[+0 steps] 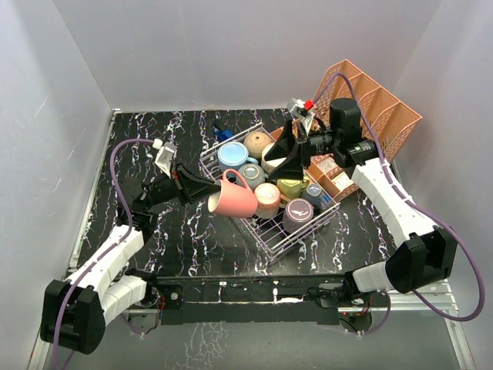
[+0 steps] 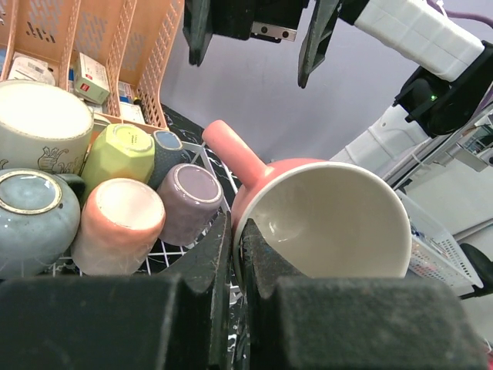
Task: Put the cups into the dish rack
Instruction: Turn the cup upside down in the dish rack.
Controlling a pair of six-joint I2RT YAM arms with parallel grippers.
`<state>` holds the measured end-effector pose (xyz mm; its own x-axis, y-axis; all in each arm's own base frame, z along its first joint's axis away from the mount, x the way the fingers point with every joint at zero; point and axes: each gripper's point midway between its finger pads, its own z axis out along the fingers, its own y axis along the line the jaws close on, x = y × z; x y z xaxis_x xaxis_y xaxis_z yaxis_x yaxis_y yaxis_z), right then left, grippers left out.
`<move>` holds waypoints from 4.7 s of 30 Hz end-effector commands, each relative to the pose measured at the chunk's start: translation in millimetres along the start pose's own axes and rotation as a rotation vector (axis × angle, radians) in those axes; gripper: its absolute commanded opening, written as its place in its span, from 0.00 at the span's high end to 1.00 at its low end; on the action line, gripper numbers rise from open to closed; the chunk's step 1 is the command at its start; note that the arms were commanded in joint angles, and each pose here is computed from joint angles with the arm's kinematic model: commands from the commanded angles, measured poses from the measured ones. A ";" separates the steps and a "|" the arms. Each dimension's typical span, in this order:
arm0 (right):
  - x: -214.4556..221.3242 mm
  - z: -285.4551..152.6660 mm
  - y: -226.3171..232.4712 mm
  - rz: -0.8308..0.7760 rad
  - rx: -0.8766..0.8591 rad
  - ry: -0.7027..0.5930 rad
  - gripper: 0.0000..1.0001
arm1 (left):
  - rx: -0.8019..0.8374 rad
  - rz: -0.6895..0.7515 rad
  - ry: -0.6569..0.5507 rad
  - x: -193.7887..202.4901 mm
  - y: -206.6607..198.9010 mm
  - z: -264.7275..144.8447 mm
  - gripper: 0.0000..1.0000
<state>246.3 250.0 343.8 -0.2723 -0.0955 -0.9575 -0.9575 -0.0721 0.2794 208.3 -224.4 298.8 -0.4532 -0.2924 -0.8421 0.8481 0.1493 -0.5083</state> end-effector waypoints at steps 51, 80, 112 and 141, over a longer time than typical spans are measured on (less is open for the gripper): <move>30.1 48.2 34.2 0.527 -0.170 -0.052 0.92 | -0.138 -0.011 -0.028 22.1 24.7 17.4 0.47; 9.9 31.3 62.1 0.278 -0.276 0.019 0.92 | 0.197 0.433 -0.080 15.6 -38.1 7.1 0.03; 22.9 37.1 87.5 0.225 -0.360 0.067 0.92 | 0.545 0.222 0.125 77.3 -43.2 63.9 0.94; -22.8 -59.7 -31.9 -0.844 0.326 0.374 0.00 | 0.410 -0.295 0.202 45.3 -102.1 26.6 1.00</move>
<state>304.1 213.4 339.6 0.1792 -0.3417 -0.9226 -0.9557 0.1623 -0.2457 103.1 -276.9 283.8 -0.6532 -0.0576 -0.7550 0.7326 -0.3003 -0.6108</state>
